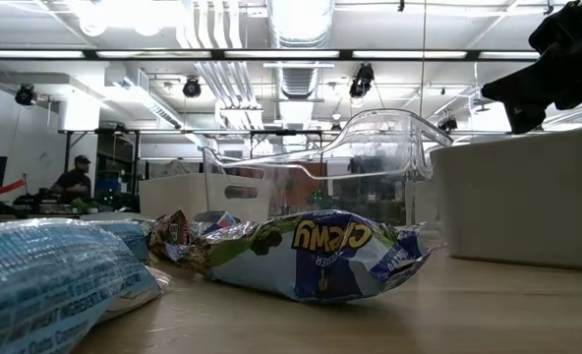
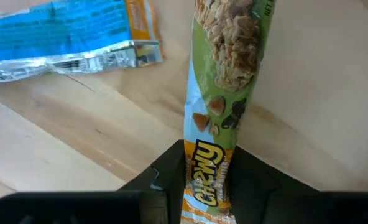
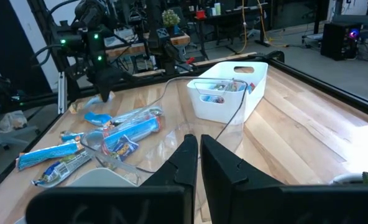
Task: Pick and place Granola Bars by type
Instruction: Put the orange granola bar into the gray bin
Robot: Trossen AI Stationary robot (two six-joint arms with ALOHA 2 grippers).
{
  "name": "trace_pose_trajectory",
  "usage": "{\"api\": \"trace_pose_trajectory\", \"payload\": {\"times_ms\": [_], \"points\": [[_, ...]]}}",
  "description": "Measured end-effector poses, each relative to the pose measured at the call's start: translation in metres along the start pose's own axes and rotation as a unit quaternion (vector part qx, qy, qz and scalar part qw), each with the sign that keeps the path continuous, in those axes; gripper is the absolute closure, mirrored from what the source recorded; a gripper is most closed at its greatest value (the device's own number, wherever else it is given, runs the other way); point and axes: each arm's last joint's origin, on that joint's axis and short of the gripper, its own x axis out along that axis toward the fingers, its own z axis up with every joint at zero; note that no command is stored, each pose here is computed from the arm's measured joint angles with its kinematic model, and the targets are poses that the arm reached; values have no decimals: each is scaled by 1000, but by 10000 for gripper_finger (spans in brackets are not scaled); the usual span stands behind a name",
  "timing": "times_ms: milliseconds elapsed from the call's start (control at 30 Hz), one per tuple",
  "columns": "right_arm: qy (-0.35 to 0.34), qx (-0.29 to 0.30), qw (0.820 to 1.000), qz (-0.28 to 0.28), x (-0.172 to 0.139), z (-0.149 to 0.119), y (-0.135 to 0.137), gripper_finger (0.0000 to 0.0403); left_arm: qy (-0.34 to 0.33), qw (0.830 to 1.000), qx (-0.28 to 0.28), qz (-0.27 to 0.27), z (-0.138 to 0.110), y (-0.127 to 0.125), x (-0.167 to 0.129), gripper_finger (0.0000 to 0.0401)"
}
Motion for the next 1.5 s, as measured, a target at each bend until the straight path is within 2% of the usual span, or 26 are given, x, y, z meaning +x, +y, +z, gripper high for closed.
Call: {"api": "trace_pose_trajectory", "payload": {"times_ms": [333,633,1133,1500], "points": [[0,0,1000,0,0,0,0,390,2,1000,-16,8,1,1,-5,316],[0,0,1000,0,0,0,0,390,-36,998,-39,23,18,14,-20,316],[0,0,1000,0,0,0,0,390,-101,985,-99,99,45,75,-58,316],[0,0,1000,0,0,0,0,390,-136,967,-149,155,77,130,-81,316]]}}
